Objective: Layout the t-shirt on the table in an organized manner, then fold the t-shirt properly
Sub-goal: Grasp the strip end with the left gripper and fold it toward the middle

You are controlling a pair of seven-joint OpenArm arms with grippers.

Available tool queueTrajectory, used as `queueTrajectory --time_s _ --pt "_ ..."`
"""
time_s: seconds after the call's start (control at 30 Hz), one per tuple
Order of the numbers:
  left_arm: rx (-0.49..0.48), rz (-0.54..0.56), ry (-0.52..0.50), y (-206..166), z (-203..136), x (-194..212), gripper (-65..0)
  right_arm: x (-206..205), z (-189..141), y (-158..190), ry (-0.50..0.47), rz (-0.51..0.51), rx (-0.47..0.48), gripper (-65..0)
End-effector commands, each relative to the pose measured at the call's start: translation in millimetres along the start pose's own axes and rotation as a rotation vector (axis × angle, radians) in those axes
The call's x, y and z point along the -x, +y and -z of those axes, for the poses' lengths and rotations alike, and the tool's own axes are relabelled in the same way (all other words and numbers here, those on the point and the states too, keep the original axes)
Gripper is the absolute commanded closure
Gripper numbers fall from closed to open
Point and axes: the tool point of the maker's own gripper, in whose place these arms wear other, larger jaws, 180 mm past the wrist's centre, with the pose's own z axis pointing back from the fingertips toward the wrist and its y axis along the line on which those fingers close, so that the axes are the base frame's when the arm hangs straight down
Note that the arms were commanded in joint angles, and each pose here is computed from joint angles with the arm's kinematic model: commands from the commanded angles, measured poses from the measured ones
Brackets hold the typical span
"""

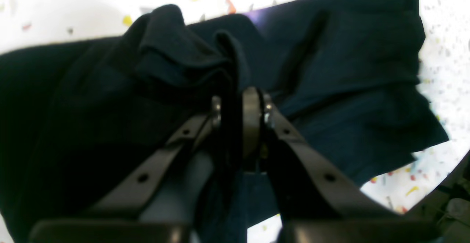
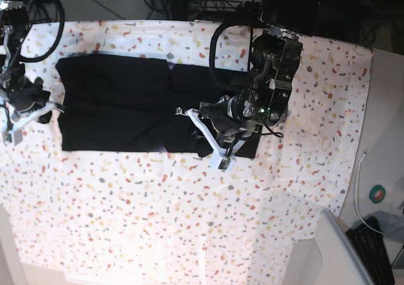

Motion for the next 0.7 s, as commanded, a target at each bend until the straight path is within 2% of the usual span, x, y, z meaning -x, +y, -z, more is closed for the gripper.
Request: queueTrajectory --time_s 0.0,0.67 --pt "0.01 0.006 -0.04 -3.3 -1.7 -14.3 0.0 -16.0 -3.3 -2.3 -0.045 -0.011 -0.001 0.0" --pt "0.013 0.002 -0.038 -4.0 -1.1 -13.6 0.0 -15.8 -3.1 -1.8 -0.044 -0.012 -0.002 0.0"
